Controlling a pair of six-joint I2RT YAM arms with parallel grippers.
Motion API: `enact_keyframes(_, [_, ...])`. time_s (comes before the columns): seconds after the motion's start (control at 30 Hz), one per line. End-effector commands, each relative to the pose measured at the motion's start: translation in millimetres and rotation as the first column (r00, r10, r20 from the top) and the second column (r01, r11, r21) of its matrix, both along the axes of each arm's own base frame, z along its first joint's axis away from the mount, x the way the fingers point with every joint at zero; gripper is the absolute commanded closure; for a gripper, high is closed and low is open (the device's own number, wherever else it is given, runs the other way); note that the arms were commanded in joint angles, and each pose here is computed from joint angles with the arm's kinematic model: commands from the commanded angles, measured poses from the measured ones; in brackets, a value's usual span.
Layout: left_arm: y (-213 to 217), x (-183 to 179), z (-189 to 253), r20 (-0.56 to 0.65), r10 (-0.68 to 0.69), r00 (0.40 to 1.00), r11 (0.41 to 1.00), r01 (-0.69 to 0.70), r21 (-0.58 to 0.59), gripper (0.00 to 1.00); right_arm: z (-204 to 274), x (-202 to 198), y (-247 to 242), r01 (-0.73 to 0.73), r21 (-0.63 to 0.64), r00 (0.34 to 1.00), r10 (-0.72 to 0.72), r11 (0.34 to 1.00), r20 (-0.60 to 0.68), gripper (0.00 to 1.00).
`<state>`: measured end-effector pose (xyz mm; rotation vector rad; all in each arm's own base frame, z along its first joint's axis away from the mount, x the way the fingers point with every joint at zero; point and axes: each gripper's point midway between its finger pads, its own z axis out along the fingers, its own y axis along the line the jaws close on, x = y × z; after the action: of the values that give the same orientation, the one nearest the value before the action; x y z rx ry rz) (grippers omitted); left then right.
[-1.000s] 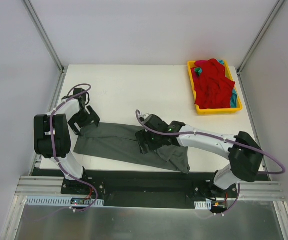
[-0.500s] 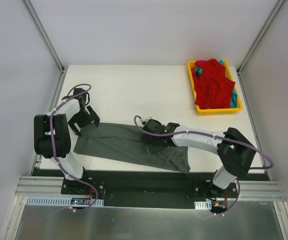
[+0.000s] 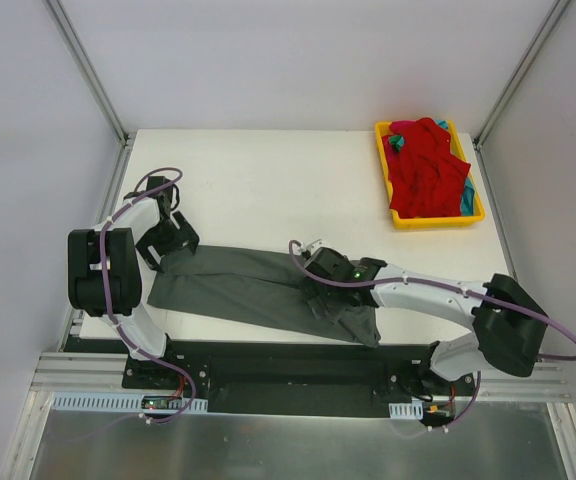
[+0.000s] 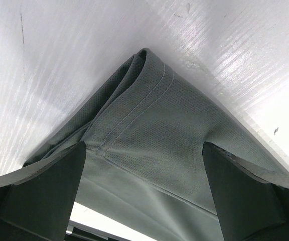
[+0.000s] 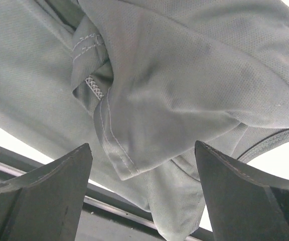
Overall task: Fold and stack the t-shirts
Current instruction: Fold the other side of the tshirt into a rectangle
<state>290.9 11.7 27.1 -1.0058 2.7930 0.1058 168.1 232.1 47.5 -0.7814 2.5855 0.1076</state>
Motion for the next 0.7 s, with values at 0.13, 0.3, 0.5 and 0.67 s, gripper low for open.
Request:
enact_keyframes(0.13, [4.1,0.7,4.6,-0.011,0.021,1.0,1.0,-0.021,0.015,0.01,20.7,6.9,3.5,-0.015,0.079,0.996,0.009,0.997,0.084,0.15])
enact_keyframes(0.3, [4.3,0.3,3.8,-0.015,0.018,1.0,1.0,-0.018,0.019,0.01,6.6,-0.4,14.5,-0.054,0.084,0.998,0.052,0.995,0.027,0.15])
enact_keyframes(0.5, [5.7,0.0,2.0,-0.022,0.016,1.0,1.0,-0.016,0.023,0.01,-5.0,4.1,1.5,-0.016,-0.018,1.0,0.016,1.0,0.023,0.26])
enact_keyframes(0.67, [5.3,1.1,2.8,-0.017,0.019,1.0,1.0,-0.018,0.019,0.01,-4.4,9.7,-11.8,0.062,-0.061,0.996,-0.058,0.996,0.065,0.45])
